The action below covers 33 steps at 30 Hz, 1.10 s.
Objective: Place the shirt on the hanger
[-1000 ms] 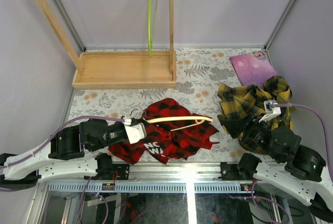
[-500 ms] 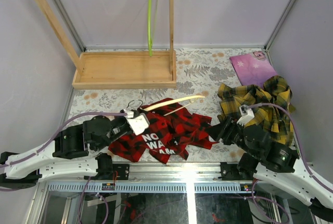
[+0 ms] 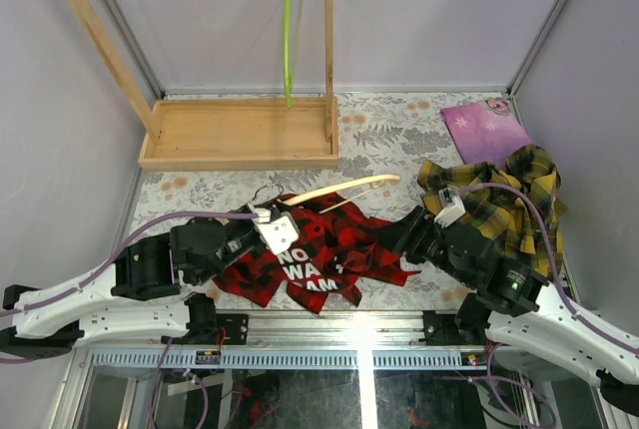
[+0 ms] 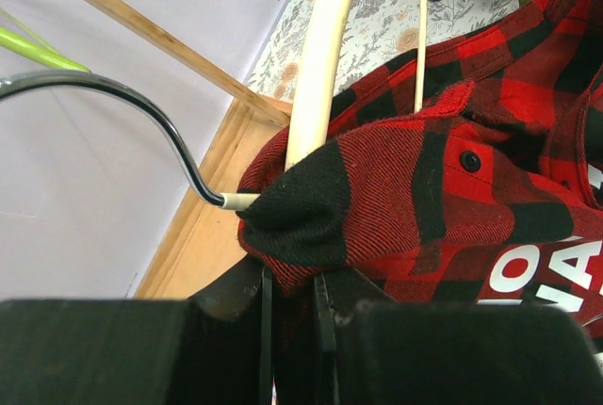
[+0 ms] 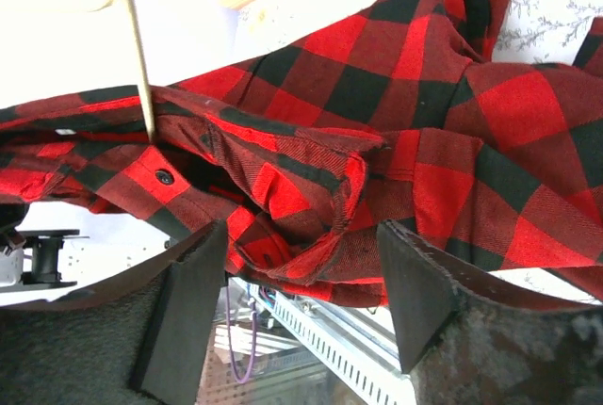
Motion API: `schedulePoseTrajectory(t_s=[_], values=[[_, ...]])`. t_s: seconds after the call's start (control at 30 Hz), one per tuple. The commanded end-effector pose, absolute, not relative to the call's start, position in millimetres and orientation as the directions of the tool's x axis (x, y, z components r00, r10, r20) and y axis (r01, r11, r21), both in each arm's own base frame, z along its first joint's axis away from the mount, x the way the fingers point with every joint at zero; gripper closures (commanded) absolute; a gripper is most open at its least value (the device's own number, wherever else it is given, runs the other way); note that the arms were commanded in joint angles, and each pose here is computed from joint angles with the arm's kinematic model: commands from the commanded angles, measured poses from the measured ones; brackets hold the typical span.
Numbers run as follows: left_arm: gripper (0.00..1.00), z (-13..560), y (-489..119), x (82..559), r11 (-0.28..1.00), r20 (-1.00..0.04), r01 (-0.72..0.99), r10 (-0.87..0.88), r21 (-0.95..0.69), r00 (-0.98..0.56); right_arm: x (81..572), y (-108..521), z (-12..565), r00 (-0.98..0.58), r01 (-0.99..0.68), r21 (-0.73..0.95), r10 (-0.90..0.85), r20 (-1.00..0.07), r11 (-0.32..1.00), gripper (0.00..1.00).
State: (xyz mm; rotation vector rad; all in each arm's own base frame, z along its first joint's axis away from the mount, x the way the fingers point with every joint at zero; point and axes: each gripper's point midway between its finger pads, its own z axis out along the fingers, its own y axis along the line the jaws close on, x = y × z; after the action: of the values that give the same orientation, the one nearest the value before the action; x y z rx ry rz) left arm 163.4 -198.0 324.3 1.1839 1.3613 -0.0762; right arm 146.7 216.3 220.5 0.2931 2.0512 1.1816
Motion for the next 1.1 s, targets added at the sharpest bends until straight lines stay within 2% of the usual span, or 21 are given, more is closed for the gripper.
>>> schedulePoseTrajectory(t_s=[0.0,0.17,0.3,0.33,0.47,0.6,0.63,0.77,0.93,1.07], values=[[1.0,363.3,-201.6,167.3,0.549,-0.815,0.611,0.473,0.57,0.335,150.4,221.5,220.0,-0.704,-0.095,0.865,0.581,-0.409,0.493,0.34],[1.0,362.3,-202.8,166.7,0.552,-0.821,0.616,0.464,0.562,0.333,149.8,228.3,216.4,-0.712,-0.104,0.89,0.591,-0.378,0.444,0.41],[1.0,360.2,-205.9,166.5,0.551,-0.824,0.621,0.459,0.558,0.333,153.5,234.4,210.5,-0.714,-0.102,0.892,0.593,-0.373,0.439,0.43],[1.0,359.8,-206.5,166.8,0.55,-0.823,0.621,0.46,0.559,0.333,155.5,234.9,209.6,-0.709,-0.099,0.891,0.597,-0.376,0.443,0.46],[1.0,359.3,-210.3,167.2,0.549,-0.824,0.623,0.457,0.558,0.335,165.0,236.1,212.2,-0.677,-0.115,0.883,0.615,-0.405,0.455,0.73],[1.0,367.6,-213.5,169.9,0.578,-0.838,0.61,0.425,0.541,0.341,180.8,222.0,212.9,-0.61,-0.104,0.807,0.604,-0.513,0.581,0.98],[1.0,371.2,-214.6,171.4,0.588,-0.843,0.606,0.414,0.536,0.344,186.0,216.7,214.6,-0.583,-0.112,0.774,0.59,-0.559,0.623,1.0],[1.0,386.9,-222.0,182.8,0.603,-0.851,0.6,0.379,0.525,0.364,213.6,196.6,238.1,-0.495,-0.13,0.66,0.529,-0.69,0.74,1.0],[1.0,402.3,-229.7,221.2,0.6,-0.86,0.616,0.351,0.511,0.372,263.1,187.8,265.4,-0.545,-0.192,0.688,0.507,-0.667,0.7,1.0],[1.0,427.4,-225.3,263.7,0.632,-0.866,0.593,0.321,0.498,0.384,313.1,170.5,303.6,-0.52,-0.235,0.682,0.504,-0.69,0.692,1.0]])
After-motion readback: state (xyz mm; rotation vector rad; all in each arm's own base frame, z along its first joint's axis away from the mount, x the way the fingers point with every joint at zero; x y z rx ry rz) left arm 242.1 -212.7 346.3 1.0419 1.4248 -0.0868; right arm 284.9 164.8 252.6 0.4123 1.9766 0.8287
